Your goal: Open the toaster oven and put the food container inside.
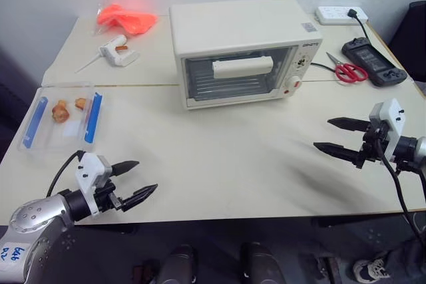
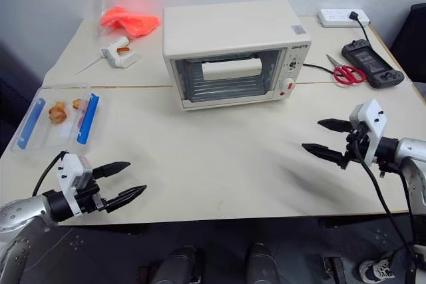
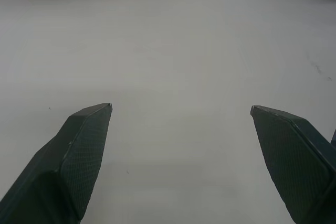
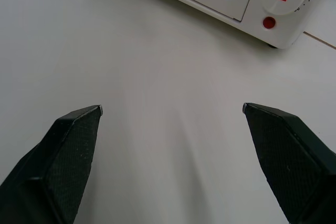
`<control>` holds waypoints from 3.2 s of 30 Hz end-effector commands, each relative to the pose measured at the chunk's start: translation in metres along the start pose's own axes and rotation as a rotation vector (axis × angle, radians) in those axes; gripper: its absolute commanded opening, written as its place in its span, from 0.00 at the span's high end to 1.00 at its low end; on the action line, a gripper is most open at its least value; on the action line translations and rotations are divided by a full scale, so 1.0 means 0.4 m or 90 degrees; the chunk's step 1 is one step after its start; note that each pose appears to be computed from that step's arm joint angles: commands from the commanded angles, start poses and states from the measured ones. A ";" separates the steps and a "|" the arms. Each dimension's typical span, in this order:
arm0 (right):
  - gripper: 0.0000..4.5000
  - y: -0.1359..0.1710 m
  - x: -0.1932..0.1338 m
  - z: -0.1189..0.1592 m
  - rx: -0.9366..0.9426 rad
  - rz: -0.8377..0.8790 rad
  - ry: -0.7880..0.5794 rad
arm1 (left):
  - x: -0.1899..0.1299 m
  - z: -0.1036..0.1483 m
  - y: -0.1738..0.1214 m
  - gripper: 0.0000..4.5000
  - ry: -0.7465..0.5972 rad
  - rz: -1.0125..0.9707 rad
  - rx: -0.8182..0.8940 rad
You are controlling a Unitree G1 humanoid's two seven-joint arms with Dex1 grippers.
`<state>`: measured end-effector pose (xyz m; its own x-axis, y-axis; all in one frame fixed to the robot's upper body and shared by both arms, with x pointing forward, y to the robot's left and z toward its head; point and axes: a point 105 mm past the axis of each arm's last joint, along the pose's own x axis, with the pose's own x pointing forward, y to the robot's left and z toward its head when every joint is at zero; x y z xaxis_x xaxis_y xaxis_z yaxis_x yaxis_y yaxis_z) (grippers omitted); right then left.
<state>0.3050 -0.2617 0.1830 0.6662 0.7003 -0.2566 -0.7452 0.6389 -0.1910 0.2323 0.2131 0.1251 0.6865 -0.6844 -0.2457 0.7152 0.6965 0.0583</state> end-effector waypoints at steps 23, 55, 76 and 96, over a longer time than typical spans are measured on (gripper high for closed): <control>0.00 0.052 0.063 0.081 0.032 0.037 -0.093 | 0.047 0.092 -0.035 0.00 -0.075 -0.097 -0.030; 0.00 0.067 0.302 0.326 -0.011 0.159 -0.261 | 0.186 0.383 -0.008 0.00 -0.187 -0.267 0.107; 0.00 0.159 0.289 0.193 0.023 0.177 -0.227 | 0.291 0.472 0.097 0.59 -0.217 -0.160 0.237; 0.00 0.105 0.148 0.125 0.016 0.090 -0.128 | 0.371 0.380 0.077 0.99 -0.140 -0.204 0.307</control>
<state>0.3250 -0.1719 0.1901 0.5555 0.8244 -0.1088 -0.8313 0.5477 -0.0947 0.3820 0.1036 0.2258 0.4237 -0.8945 -0.1428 0.8402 0.3292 0.4309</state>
